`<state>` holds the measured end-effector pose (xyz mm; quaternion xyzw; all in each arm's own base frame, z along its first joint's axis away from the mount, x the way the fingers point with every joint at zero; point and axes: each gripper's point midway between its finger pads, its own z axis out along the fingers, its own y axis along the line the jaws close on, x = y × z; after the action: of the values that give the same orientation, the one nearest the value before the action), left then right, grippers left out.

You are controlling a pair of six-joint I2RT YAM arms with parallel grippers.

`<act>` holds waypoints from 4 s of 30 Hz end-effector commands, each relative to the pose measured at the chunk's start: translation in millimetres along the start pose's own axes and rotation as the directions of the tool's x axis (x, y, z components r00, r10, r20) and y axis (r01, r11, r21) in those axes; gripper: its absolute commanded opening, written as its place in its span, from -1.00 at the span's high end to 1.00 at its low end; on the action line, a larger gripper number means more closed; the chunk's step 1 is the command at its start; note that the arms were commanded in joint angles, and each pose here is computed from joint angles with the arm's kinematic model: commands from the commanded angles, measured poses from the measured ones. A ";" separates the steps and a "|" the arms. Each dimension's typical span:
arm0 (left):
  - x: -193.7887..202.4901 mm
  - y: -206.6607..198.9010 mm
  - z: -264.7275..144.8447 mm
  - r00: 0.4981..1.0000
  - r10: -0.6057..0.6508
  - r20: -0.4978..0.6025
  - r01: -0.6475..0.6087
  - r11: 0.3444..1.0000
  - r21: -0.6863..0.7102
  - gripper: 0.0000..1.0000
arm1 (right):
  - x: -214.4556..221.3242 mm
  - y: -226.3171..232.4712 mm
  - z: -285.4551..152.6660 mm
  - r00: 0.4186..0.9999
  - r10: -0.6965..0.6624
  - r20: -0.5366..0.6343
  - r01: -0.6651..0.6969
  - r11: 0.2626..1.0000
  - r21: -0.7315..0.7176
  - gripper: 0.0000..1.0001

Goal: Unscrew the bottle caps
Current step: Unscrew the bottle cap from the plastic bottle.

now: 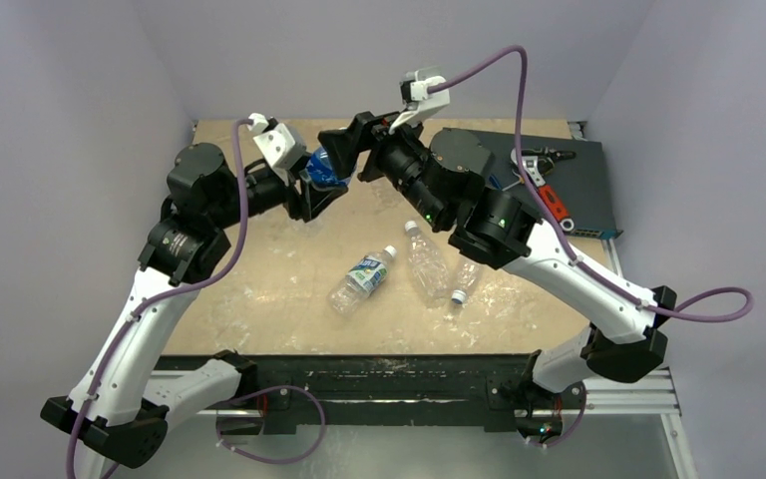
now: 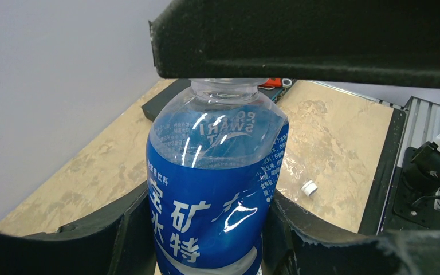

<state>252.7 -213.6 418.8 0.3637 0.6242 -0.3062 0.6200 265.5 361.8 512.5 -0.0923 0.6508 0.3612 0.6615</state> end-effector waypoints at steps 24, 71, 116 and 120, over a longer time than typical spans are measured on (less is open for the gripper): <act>-27.6 -69.3 -16.0 0.995 -0.076 0.066 0.047 0.930 0.364 0.83 | -42.7 42.7 -37.4 0.997 0.004 0.078 0.026 0.924 -0.382 0.96; -0.2 2.2 -3.4 0.999 0.024 0.023 -0.023 0.999 -0.027 0.70 | -32.7 -3.0 -3.3 0.996 0.063 0.070 -0.058 0.996 -0.075 -0.33; -13.7 -114.3 -35.6 0.985 -0.163 -0.054 0.159 0.753 0.639 0.79 | -31.8 62.1 -77.4 0.990 -0.115 0.085 0.142 0.701 -0.699 -0.03; -15.2 -98.4 -26.5 0.993 -0.116 -0.003 0.099 0.834 0.543 0.81 | -44.2 36.6 -58.6 0.993 -0.078 0.093 0.116 0.832 -0.543 -0.67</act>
<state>150.6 -248.8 416.0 0.4809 0.5327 -0.5383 0.4419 178.3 356.8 526.6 -0.3668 0.4904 0.5349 0.5822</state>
